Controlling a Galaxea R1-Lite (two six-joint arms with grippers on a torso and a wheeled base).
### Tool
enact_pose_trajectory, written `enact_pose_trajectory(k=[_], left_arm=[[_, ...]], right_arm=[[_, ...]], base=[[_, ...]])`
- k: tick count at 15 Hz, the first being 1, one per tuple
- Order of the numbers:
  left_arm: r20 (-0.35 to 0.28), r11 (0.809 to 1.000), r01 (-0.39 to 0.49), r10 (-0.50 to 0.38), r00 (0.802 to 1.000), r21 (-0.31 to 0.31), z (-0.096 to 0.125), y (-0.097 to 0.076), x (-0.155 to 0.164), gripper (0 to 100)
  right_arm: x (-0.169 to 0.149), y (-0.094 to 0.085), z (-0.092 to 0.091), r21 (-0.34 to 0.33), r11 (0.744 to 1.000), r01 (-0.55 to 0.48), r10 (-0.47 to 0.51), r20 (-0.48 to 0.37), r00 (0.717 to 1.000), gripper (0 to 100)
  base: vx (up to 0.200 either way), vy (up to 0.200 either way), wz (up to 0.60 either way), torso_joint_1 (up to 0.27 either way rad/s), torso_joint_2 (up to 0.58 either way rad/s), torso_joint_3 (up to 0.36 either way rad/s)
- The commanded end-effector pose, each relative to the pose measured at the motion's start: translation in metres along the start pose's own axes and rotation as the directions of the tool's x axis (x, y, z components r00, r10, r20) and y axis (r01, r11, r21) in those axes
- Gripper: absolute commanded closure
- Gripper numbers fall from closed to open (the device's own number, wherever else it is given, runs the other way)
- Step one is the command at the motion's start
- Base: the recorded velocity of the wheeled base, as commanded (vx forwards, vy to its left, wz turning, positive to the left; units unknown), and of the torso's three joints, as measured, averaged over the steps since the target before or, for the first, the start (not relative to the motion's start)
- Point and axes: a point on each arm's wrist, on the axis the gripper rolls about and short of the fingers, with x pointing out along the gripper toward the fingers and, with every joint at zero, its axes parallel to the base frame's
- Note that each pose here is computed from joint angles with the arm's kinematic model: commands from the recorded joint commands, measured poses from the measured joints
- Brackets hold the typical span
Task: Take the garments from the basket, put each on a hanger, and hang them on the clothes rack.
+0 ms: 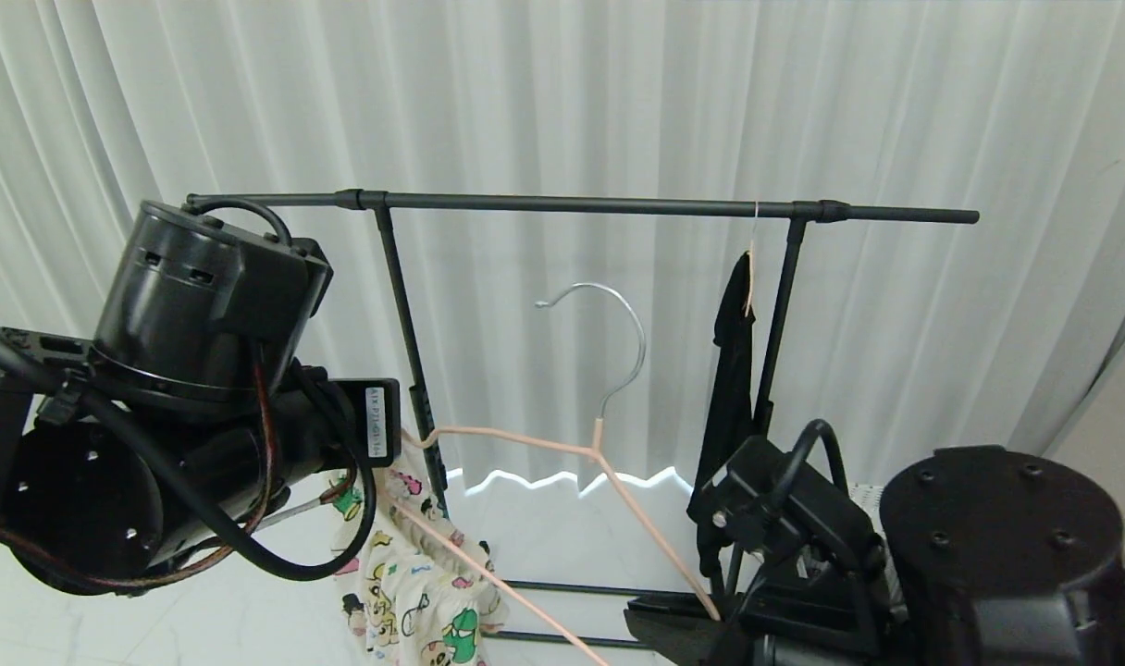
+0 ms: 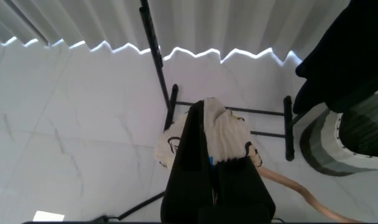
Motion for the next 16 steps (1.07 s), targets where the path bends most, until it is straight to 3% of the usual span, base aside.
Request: enact_pose_trajectory(k=[1, 4, 9, 16], left_arm=[[0.006, 1.000, 0.004, -0.004, 1.000, -0.007, 0.001, 0.000, -0.002, 100], [0.026, 0.997, 0.040, -0.038, 0.999, -0.068, 0.004, -0.006, -0.009, 100], [0.038, 0.991, 0.129, -0.128, 0.991, -0.042, 0.000, -0.020, -0.025, 100], [0.040, 0.958, 0.288, -0.288, 0.957, 0.013, -0.008, -0.047, -0.052, 100]], right_arm=[[0.022, 0.002, 0.002, 0.004, 0.999, 0.033, -0.033, -0.015, 0.999, 100], [0.040, 0.004, 0.005, 0.024, 0.999, 0.035, -0.035, 0.025, 0.999, 100], [0.055, 0.006, 0.008, 0.026, 0.999, 0.036, -0.037, 0.030, 0.999, 100], [0.067, 0.009, 0.011, 0.035, 0.999, 0.036, -0.037, 0.035, 0.999, 100]], base=[[0.000, 0.000, 0.00, 0.000, 0.00, 0.000], [0.000, 0.000, 0.00, 0.000, 0.00, 0.000], [0.000, 0.000, 0.00, 0.000, 0.00, 0.000], [0.000, 0.000, 0.00, 0.000, 0.00, 0.000]])
